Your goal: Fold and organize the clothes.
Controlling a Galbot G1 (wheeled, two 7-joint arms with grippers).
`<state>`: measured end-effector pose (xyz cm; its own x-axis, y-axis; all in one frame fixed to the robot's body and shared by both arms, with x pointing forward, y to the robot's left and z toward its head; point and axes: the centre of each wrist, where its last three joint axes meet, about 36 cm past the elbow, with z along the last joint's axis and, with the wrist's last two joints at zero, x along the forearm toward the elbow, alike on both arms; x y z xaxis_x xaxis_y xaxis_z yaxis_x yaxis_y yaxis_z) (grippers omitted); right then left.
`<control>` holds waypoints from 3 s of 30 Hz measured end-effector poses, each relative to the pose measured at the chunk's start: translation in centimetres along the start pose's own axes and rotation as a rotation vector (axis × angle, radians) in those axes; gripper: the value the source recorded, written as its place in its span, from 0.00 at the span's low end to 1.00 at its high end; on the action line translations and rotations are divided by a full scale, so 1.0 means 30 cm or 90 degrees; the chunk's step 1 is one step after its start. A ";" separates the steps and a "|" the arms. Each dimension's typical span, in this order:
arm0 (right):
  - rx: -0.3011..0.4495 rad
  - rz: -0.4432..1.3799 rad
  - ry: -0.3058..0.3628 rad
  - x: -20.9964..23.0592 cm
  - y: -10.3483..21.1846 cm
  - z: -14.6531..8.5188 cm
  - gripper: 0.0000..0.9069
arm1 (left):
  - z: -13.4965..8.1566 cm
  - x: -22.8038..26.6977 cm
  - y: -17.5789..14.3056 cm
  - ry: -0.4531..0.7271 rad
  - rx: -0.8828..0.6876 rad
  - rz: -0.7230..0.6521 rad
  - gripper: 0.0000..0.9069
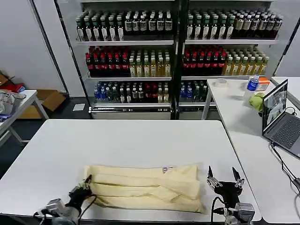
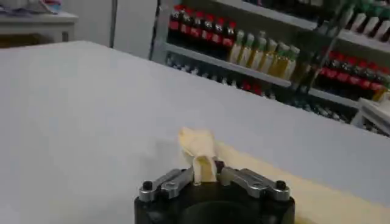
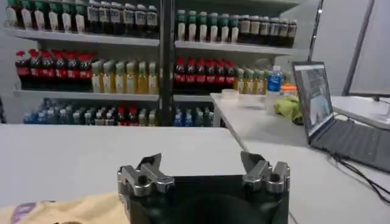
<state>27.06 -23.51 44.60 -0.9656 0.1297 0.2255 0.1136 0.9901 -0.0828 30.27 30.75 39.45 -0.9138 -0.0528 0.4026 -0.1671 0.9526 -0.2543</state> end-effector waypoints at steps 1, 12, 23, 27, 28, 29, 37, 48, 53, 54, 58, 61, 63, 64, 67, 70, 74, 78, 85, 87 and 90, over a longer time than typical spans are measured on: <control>0.000 0.000 0.000 -0.001 0.000 -0.001 1.00 | -0.020 0.000 0.021 -0.005 0.002 -0.007 0.02; 0.000 -0.005 0.002 -0.002 0.001 0.002 1.00 | -0.274 -0.009 0.283 -0.083 0.002 -0.101 0.02; 0.007 -0.005 0.008 0.006 -0.005 0.012 1.00 | -0.369 0.041 0.235 -0.109 0.037 -0.060 0.02; 0.009 -0.002 0.009 0.011 -0.009 0.014 1.00 | -0.350 0.056 0.149 -0.105 0.056 -0.012 0.02; 0.009 -0.002 0.009 0.013 -0.009 0.015 1.00 | -0.342 0.059 0.127 -0.102 0.060 0.001 0.02; 0.009 -0.002 0.010 0.015 -0.008 0.016 1.00 | -0.332 0.061 0.105 -0.098 0.064 0.012 0.02; 0.008 -0.002 0.010 0.027 -0.008 0.017 1.00 | -0.243 0.078 -0.064 -0.065 0.082 0.094 0.02; 0.005 -0.004 0.010 0.031 0.004 0.020 1.00 | -0.133 0.070 -0.210 -0.020 0.078 0.144 0.02; 0.004 -0.005 0.010 0.032 0.007 0.020 1.00 | -0.088 0.049 -0.256 -0.007 0.074 0.154 0.02; 0.004 -0.005 0.010 0.033 0.007 0.020 1.00 | -0.080 0.045 -0.263 -0.005 0.072 0.155 0.02; 0.003 -0.006 0.009 0.036 0.009 0.017 1.00 | -0.048 0.031 -0.302 0.001 0.064 0.163 0.03; 0.003 -0.005 0.010 0.037 0.009 0.017 1.00 | -0.026 0.027 -0.329 0.007 0.058 0.172 0.92; 0.003 -0.005 0.010 0.037 0.009 0.017 1.00 | -0.011 0.031 -0.346 0.013 0.051 0.182 1.00; 0.003 -0.005 0.010 0.037 0.009 0.017 1.00 | -0.004 0.035 -0.354 0.015 0.047 0.189 1.00; 0.002 -0.006 0.010 0.038 0.013 0.017 1.00 | 0.013 0.042 -0.377 0.017 0.041 0.208 1.00; 0.002 -0.007 0.009 0.037 0.019 0.017 1.00 | 0.022 0.045 -0.398 0.013 0.042 0.228 1.00; 0.001 -0.009 0.009 0.034 0.024 0.019 1.00 | 0.022 0.050 -0.413 0.005 0.050 0.248 1.00; -0.001 -0.011 0.009 0.030 0.028 0.019 1.00 | 0.012 0.063 -0.414 -0.002 0.059 0.264 1.00; -0.004 -0.012 0.011 0.021 0.035 0.025 1.00 | -0.026 0.081 -0.354 -0.012 0.052 0.243 1.00; -0.005 -0.012 0.011 0.018 0.035 0.027 1.00 | -0.040 0.079 -0.315 -0.013 0.041 0.224 1.00; -0.004 -0.013 0.010 0.014 0.035 0.027 1.00 | -0.063 0.075 -0.254 -0.011 0.024 0.191 1.00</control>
<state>26.60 -22.47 43.83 -0.9638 0.1107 0.2424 0.0961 0.9928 -0.0714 30.20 23.93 43.95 -0.9308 0.2239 0.2890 0.0981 0.9145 -0.3925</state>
